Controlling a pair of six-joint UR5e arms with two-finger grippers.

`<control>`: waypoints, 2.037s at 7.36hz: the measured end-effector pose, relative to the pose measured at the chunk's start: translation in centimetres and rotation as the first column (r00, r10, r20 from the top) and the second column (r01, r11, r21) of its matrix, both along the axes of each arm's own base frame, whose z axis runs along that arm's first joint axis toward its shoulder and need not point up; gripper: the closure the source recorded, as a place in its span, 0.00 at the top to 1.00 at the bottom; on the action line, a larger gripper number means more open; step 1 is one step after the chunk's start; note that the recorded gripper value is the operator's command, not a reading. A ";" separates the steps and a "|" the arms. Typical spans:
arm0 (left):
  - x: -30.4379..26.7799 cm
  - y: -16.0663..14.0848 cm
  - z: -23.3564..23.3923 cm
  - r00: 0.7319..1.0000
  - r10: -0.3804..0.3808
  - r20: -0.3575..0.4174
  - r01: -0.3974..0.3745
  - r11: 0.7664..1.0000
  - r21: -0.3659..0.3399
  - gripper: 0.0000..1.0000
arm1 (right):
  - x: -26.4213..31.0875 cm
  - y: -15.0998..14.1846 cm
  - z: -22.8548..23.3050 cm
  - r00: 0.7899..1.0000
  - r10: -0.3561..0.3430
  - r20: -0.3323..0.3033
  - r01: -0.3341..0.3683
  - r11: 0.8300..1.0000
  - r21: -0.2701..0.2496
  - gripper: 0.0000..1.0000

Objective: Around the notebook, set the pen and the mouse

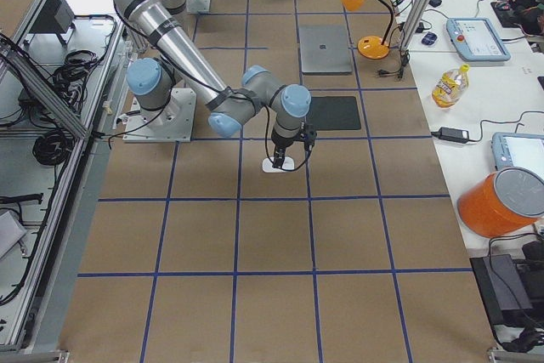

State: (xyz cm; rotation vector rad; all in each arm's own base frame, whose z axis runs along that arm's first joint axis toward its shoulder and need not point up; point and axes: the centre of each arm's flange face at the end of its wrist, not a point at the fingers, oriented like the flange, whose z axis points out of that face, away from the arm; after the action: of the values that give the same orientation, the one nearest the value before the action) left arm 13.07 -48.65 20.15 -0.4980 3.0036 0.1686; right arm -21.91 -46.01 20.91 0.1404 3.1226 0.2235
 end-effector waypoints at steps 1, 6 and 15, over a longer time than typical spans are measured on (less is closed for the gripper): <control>0.1 0.1 -0.6 1.000 0.003 -0.005 -0.003 1.000 0.010 1.00 | 0.4 0.5 -1.2 1.000 0.005 0.000 -0.005 1.000 0.000 0.96; 0.1 0.1 -3.2 0.996 -0.075 -0.046 0.077 0.995 0.056 0.94 | -0.4 -0.3 -2.9 0.999 0.027 -0.032 -0.028 0.999 -0.031 0.85; 0.0 0.0 -3.5 0.993 -0.101 -0.056 0.104 0.993 0.056 0.02 | 0.1 -1.3 -2.3 0.999 0.027 -0.047 -0.030 0.997 -0.065 0.48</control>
State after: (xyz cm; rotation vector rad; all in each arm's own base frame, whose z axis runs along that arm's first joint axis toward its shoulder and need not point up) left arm 13.12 -48.61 16.68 -0.3375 3.0567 0.2661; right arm -21.79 -47.35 18.61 0.1017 3.1749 0.1199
